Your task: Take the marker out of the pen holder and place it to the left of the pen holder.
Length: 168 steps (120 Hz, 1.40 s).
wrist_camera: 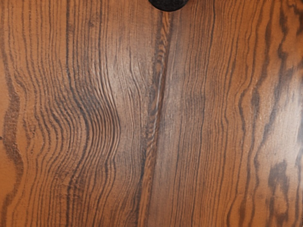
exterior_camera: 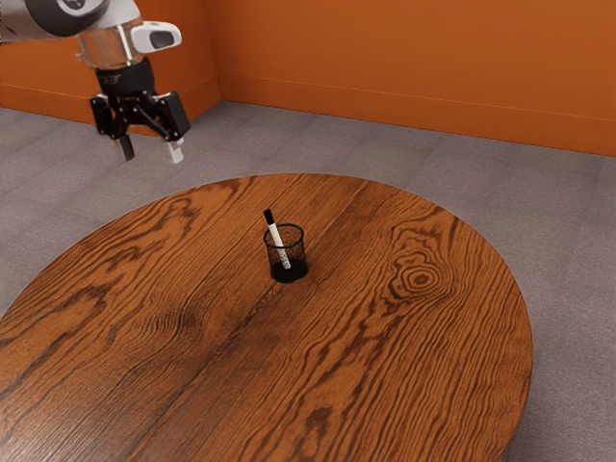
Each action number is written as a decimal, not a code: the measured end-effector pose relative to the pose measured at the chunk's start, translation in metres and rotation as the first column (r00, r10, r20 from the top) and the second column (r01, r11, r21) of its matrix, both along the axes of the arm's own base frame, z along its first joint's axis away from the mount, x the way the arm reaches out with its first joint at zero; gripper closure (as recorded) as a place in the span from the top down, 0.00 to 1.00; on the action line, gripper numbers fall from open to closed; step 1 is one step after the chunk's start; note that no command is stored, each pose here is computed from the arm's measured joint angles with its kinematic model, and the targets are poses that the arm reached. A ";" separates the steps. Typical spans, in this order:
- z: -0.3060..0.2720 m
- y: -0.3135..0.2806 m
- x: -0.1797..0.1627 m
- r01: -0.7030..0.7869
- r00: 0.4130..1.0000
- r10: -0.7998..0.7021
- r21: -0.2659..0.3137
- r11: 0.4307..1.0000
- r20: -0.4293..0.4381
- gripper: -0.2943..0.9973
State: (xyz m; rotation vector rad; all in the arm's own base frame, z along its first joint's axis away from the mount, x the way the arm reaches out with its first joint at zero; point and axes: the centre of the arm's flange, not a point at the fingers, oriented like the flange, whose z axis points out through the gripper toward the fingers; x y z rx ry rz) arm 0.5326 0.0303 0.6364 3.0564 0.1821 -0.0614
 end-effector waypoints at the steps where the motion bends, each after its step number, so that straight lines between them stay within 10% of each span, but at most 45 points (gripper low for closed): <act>1: 0.001 -0.001 0.000 0.002 1.000 -0.002 0.001 1.000 0.002 0.77; 45: -0.201 -0.037 0.099 0.038 0.995 -0.038 -0.005 0.999 -0.093 0.77; 101: -0.254 -0.009 0.151 -0.056 0.876 0.033 0.033 0.998 0.482 0.76; 168: -0.302 0.005 0.181 -0.206 0.807 0.245 -0.133 0.969 0.537 0.53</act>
